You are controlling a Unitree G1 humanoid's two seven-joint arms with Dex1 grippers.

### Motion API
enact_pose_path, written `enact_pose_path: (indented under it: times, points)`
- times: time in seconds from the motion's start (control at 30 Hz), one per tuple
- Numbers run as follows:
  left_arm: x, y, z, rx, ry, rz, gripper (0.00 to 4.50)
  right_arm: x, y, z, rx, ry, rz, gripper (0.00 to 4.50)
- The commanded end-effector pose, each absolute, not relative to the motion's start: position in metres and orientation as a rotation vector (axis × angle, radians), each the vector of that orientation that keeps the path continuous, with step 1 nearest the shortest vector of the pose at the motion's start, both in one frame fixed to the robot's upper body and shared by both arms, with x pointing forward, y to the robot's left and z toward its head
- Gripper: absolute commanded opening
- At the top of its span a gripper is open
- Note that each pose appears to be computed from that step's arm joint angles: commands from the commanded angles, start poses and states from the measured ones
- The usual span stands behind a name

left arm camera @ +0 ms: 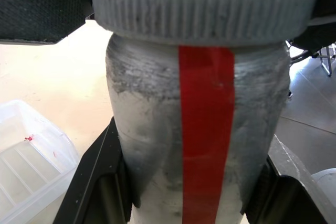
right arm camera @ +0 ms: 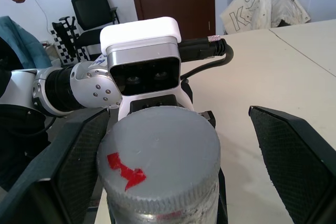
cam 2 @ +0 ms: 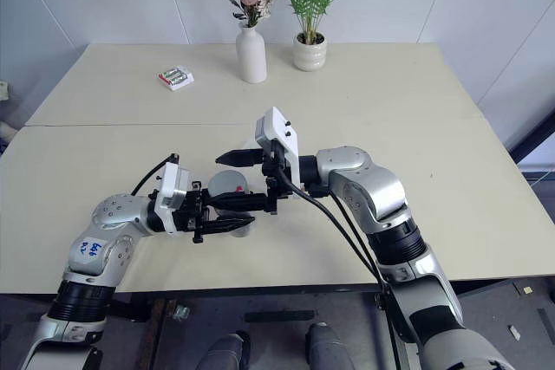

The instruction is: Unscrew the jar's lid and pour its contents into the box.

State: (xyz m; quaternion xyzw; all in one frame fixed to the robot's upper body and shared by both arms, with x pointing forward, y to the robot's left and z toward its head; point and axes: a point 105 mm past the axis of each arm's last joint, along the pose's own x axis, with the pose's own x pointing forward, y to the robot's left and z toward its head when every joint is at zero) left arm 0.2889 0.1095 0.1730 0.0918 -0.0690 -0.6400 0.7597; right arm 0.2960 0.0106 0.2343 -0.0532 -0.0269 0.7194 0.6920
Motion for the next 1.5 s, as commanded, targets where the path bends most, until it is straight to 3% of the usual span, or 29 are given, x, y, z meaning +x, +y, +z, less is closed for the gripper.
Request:
enact_pose_path:
  times: [0.03, 0.77, 0.9, 1.0, 1.2, 1.5]
  points:
    - [0.287, 0.109, 0.179, 0.239, -0.184, -1.407, 2.09, 0.301, -0.001, 0.246, -0.14, -0.124, 1.555, 4.46]
    - [0.288, 0.111, 0.178, 0.225, -0.187, -1.399, 2.09, 0.327, -0.058, 0.244, -0.151, -0.096, 1.382, 4.46]
    - [0.289, 0.112, 0.178, 0.225, -0.186, -1.396, 2.09, 0.328, -0.068, 0.257, -0.149, -0.13, 1.363, 4.46]
    - [0.289, 0.112, 0.179, 0.226, -0.186, -1.395, 2.09, 0.313, -0.058, 0.27, -0.118, -0.176, 1.437, 4.46]
    - [0.289, 0.112, 0.179, 0.224, -0.189, -1.392, 2.09, 0.284, -0.023, 0.263, -0.102, -0.174, 1.577, 4.46]
    - [0.288, 0.109, 0.18, 0.218, -0.192, -1.394, 2.09, 0.29, 0.007, 0.245, -0.16, -0.152, 1.556, 4.46]
